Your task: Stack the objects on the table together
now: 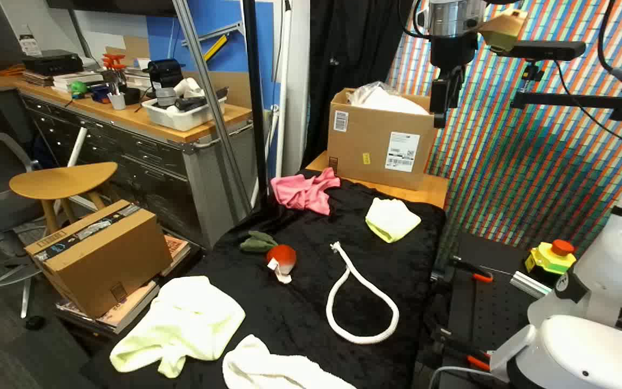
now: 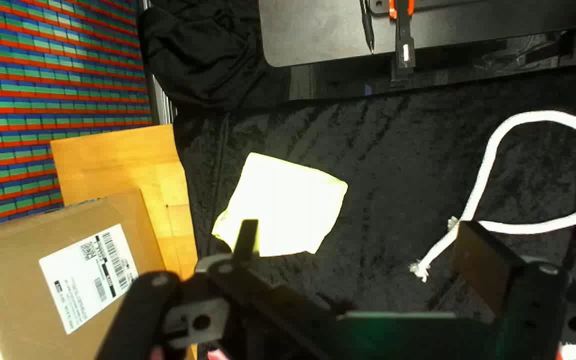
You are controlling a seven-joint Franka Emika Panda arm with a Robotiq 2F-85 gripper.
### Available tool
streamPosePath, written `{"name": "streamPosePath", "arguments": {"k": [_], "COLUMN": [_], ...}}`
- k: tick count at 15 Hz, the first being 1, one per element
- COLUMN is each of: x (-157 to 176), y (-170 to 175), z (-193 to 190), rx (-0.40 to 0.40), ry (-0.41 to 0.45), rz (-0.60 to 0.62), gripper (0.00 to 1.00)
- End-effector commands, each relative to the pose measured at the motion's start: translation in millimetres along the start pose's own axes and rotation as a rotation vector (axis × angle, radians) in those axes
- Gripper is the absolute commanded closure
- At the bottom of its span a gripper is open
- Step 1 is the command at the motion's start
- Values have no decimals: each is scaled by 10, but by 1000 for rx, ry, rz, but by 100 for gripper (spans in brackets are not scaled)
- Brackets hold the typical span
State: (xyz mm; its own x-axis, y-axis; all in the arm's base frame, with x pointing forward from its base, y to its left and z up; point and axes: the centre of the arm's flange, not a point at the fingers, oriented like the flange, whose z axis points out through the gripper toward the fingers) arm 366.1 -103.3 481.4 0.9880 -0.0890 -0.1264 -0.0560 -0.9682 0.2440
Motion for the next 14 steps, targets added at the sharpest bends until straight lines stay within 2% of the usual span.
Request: {"name": "streamPosePath", "arguments": {"k": [1, 7, 9, 12, 14], "x": [2, 2, 98, 443, 905], "y": [4, 8, -23, -17, 78], "z": [-14, -27, -39, -127, -256], "rx": [0, -1, -1, 5, 8], "ry": [3, 6, 5, 17, 44], "rz": [1, 2, -10, -30, -48], "gripper": [0, 0, 0, 0, 0]}}
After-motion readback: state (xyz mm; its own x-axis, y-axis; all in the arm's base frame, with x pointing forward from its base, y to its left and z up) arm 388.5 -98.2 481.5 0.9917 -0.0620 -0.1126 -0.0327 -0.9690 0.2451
